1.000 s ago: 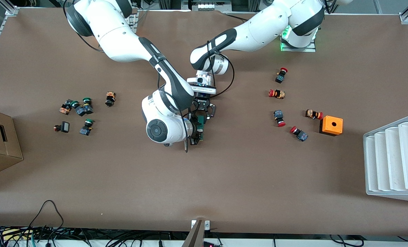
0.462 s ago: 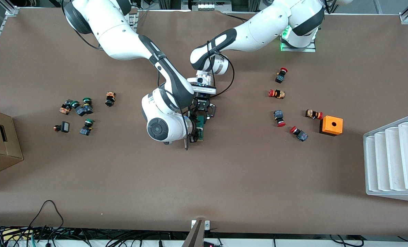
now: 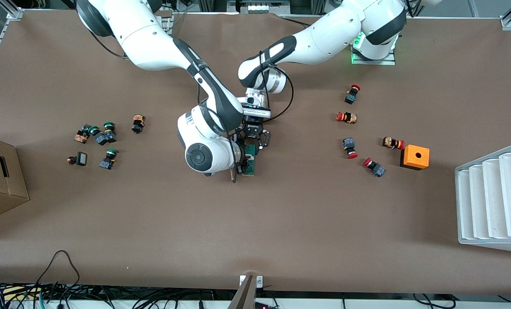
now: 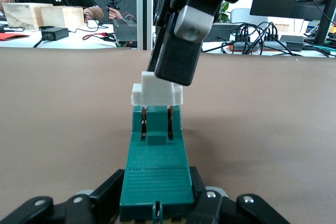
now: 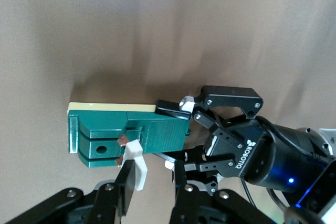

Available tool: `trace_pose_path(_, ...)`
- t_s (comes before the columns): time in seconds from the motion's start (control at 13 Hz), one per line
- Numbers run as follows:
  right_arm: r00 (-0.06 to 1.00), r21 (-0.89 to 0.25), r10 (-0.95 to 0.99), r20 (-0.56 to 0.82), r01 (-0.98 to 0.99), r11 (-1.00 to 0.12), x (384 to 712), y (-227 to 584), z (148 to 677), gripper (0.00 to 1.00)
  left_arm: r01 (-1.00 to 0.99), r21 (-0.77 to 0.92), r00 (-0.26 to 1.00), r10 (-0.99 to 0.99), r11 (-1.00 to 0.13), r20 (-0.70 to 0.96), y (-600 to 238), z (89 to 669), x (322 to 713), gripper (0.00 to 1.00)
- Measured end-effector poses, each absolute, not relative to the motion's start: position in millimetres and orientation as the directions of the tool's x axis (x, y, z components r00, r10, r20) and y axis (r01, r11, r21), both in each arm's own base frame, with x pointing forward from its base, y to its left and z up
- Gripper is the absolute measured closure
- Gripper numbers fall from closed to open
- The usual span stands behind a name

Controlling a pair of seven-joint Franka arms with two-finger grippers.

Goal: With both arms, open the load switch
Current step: 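Push the white handle down with the right gripper toward the switch base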

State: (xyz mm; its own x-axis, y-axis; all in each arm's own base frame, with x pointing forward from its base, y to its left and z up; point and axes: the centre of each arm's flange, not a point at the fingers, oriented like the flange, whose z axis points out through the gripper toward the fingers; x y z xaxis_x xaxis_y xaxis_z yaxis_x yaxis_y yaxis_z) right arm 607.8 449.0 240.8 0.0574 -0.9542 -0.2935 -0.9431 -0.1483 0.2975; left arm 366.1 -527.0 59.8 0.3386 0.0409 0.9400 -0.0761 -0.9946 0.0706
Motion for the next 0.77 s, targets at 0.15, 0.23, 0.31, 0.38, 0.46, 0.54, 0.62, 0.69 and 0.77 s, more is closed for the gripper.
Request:
trace_pose_path(0.15,0.064,0.293,-0.955,-0.29,-0.944,-0.153,605,452,240,0.64,-0.076,0.071,0.339,0.041,-0.995,0.94,-527,60,366,0.48)
trace_pose_path(0.23,0.068,0.291,-0.955,-0.29,-0.944,-0.155,603,454,239,0.64,-0.076,0.071,0.339,0.041,-0.995,0.94,-527,60,366,0.48)
trace_pose_path(0.31,0.072,0.291,-0.955,-0.288,-0.944,-0.159,601,456,238,0.64,-0.076,0.071,0.339,0.041,-0.995,0.94,-527,60,366,0.48)
trace_pose_path(0.38,0.076,0.289,-0.955,-0.287,-0.943,-0.162,598,459,238,0.64,-0.076,0.071,0.339,0.041,-0.995,0.94,-527,60,366,0.48)
trace_pose_path(0.46,0.081,0.287,-0.955,-0.285,-0.943,-0.166,596,461,237,0.64,-0.076,0.071,0.339,0.041,-0.995,0.94,-527,60,366,0.48)
trace_pose_path(0.54,0.084,0.287,-0.955,-0.283,-0.943,-0.168,595,462,236,0.64,-0.076,0.071,0.339,0.041,-0.995,0.94,-527,60,366,0.48)
trace_pose_path(0.62,0.085,0.288,-0.956,-0.282,-0.943,-0.169,594,463,236,0.64,-0.076,0.071,0.339,0.041,-0.995,0.94,-527,60,366,0.48)
trace_pose_path(0.69,0.085,0.289,-0.956,-0.282,-0.942,-0.169,594,463,235,0.64,-0.076,0.071,0.339,0.041,-0.995,0.94,-527,60,366,0.48)
trace_pose_path(0.77,0.085,0.29,-0.956,-0.281,-0.942,-0.169,593,463,234,0.64,-0.076,0.071,0.339,0.041,-0.995,0.94,-527,60,366,0.48)
